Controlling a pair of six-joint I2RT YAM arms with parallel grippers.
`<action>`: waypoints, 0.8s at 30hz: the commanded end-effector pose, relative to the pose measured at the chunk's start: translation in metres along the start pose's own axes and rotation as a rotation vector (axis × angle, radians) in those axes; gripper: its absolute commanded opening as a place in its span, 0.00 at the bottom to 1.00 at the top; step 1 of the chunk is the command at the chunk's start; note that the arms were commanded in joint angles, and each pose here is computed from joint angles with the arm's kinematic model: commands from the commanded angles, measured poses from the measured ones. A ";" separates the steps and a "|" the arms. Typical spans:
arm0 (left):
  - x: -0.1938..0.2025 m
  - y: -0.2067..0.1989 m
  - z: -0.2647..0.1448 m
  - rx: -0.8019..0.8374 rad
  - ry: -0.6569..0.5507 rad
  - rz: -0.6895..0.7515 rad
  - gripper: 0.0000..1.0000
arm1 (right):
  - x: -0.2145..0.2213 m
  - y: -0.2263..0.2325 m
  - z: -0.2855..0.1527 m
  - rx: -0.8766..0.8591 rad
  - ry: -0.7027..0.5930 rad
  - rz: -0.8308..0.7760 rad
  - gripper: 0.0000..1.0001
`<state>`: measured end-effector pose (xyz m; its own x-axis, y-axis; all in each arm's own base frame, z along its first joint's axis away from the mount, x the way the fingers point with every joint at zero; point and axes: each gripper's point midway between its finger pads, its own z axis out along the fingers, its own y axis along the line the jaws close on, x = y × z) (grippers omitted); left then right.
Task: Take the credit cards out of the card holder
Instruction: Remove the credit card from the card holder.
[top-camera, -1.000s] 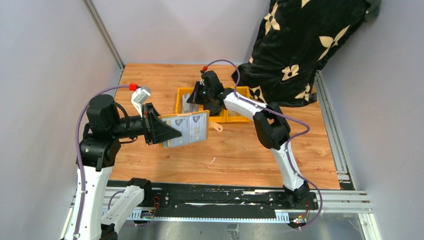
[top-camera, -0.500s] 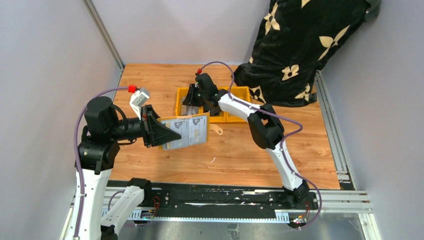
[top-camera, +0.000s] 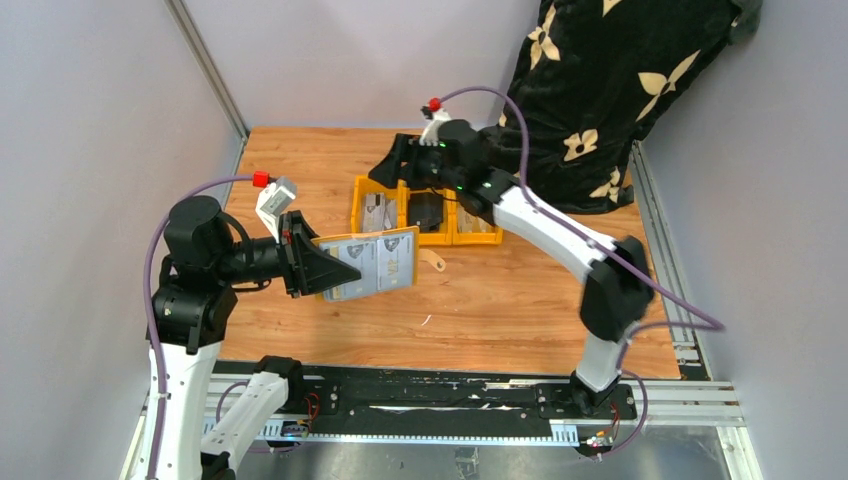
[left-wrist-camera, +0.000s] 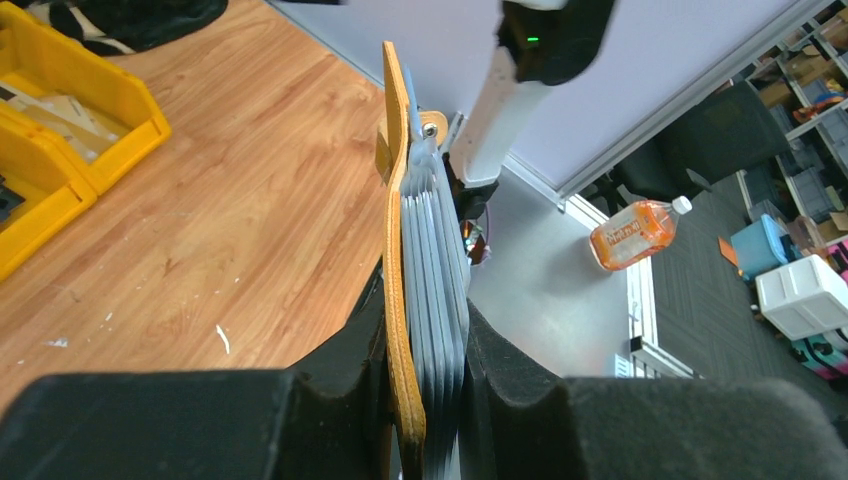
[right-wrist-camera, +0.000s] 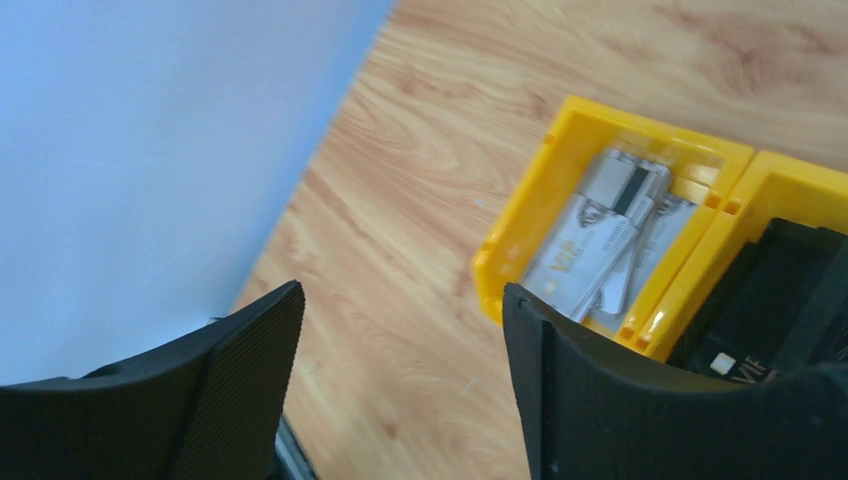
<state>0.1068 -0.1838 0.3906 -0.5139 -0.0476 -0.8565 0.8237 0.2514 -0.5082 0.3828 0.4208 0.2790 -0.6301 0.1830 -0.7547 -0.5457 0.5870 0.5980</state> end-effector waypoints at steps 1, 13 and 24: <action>-0.014 -0.007 -0.002 -0.014 -0.051 0.060 0.00 | 0.003 0.015 -0.052 -0.130 -0.052 0.051 0.80; -0.037 0.013 0.007 -0.049 -0.157 -0.017 0.00 | 0.081 0.047 -0.178 -0.463 -0.151 0.052 0.81; -0.036 0.018 0.011 -0.033 -0.165 -0.079 0.00 | 0.057 0.129 -0.237 -0.880 -0.340 0.070 0.83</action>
<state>0.1419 -0.1867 0.4021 -0.5437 -0.2062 -0.8136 0.7590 0.2931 -0.5815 0.1652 0.3214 0.3330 -0.5821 0.4172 -0.6979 -0.7836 -0.0587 0.6185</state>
